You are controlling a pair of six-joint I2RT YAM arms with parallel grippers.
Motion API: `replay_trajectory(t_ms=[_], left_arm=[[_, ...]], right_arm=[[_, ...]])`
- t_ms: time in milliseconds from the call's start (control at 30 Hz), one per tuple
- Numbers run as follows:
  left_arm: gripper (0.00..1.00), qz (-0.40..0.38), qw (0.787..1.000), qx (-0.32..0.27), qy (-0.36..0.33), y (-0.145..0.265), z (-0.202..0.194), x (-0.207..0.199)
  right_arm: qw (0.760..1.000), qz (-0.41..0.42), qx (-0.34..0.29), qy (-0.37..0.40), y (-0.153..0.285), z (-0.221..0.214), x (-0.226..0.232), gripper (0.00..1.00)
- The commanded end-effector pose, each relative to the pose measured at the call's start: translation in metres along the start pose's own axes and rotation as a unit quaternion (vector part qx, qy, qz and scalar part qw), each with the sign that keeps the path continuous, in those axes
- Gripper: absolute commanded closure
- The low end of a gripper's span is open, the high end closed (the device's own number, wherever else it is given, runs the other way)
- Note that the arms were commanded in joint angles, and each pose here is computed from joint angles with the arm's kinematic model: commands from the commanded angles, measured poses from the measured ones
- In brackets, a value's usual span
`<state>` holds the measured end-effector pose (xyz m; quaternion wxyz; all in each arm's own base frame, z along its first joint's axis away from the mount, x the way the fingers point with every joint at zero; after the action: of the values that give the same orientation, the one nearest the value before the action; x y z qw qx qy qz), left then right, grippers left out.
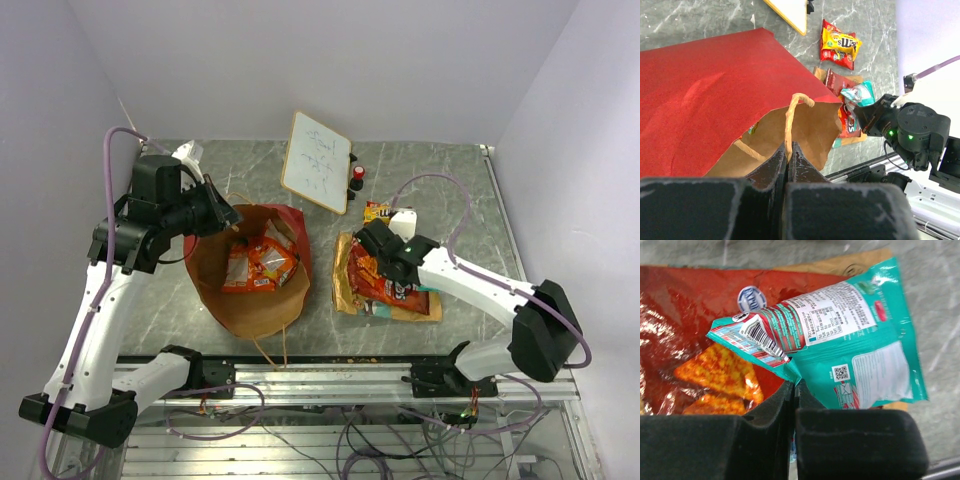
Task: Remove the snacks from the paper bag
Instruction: Place the snack at the center of the board, then take out the snack from the paper bag.
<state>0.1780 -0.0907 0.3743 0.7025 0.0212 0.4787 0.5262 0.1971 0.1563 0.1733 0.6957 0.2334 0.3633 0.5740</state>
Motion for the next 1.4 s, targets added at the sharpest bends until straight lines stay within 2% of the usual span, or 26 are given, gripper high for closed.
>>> replay_trajectory(t_ms=[0, 233, 433, 533, 567, 700, 733, 833, 900, 1033, 1133, 1200, 1367], left_arm=[[0.93, -0.022, 1.0, 0.006, -0.001, -0.002, -0.001, -0.003], [0.93, -0.025, 1.0, 0.014, 0.002, -0.008, -0.002, -0.002], [0.93, -0.03, 0.999, 0.021, -0.001, -0.01, -0.002, -0.003], [0.93, -0.03, 0.999, 0.022, -0.003, -0.01, -0.001, -0.003], [0.93, -0.031, 0.999, 0.021, -0.004, -0.01, -0.001, -0.003], [0.93, -0.032, 0.999, 0.022, -0.005, -0.01, -0.002, -0.003], [0.93, -0.032, 0.999, 0.022, -0.005, -0.01, -0.002, -0.003], [0.93, -0.033, 0.999, 0.021, -0.006, -0.008, -0.002, -0.003], [0.93, -0.032, 0.999, 0.021, -0.008, -0.007, -0.003, -0.003], [0.93, -0.032, 0.999, 0.027, -0.006, -0.009, -0.005, -0.001], [0.93, -0.036, 0.999, 0.029, -0.003, -0.01, -0.005, -0.002], [0.93, -0.039, 0.999, 0.028, -0.002, -0.01, -0.003, -0.003], [0.93, -0.037, 0.999, 0.025, -0.003, -0.007, -0.001, -0.005]], right_arm=[[0.995, 0.09, 0.014, -0.046, 0.003, -0.009, 0.01, 0.96], [0.995, 0.075, 0.006, -0.061, 0.012, -0.002, 0.003, 0.94], [0.986, 0.117, -0.005, -0.116, 0.027, 0.01, 0.007, 0.94], [0.986, 0.11, -0.014, -0.121, 0.026, 0.014, 0.008, 0.93], [0.987, 0.105, -0.011, -0.118, 0.026, 0.014, 0.007, 0.91], [0.993, 0.081, 0.0, -0.09, 0.024, 0.011, 0.002, 0.59], [0.993, 0.081, -0.006, -0.084, 0.027, 0.013, 0.0, 0.54], [0.99, 0.117, -0.049, -0.055, 0.041, 0.027, -0.005, 0.42], [0.983, 0.16, -0.093, -0.013, 0.052, 0.038, -0.008, 0.38], [0.952, 0.239, -0.171, 0.089, 0.067, 0.054, -0.008, 0.33], [0.911, 0.313, -0.22, 0.153, 0.084, 0.07, 0.001, 0.3], [0.873, 0.369, -0.255, 0.194, 0.098, 0.071, 0.015, 0.29], [0.754, 0.458, -0.369, 0.292, 0.153, 0.056, 0.071, 0.29]])
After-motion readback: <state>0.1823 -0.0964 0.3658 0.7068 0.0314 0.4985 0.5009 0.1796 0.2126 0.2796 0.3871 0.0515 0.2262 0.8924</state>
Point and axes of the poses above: each gripper's point midway between its finger pads, its own y axis back along the fingers, its own x axis along the line the jaws close on, z = x × y, the point moved 10 cm from there along y, back along the fingers, and after that the axes turned 9 degrees about y, right-handed, at the moved point
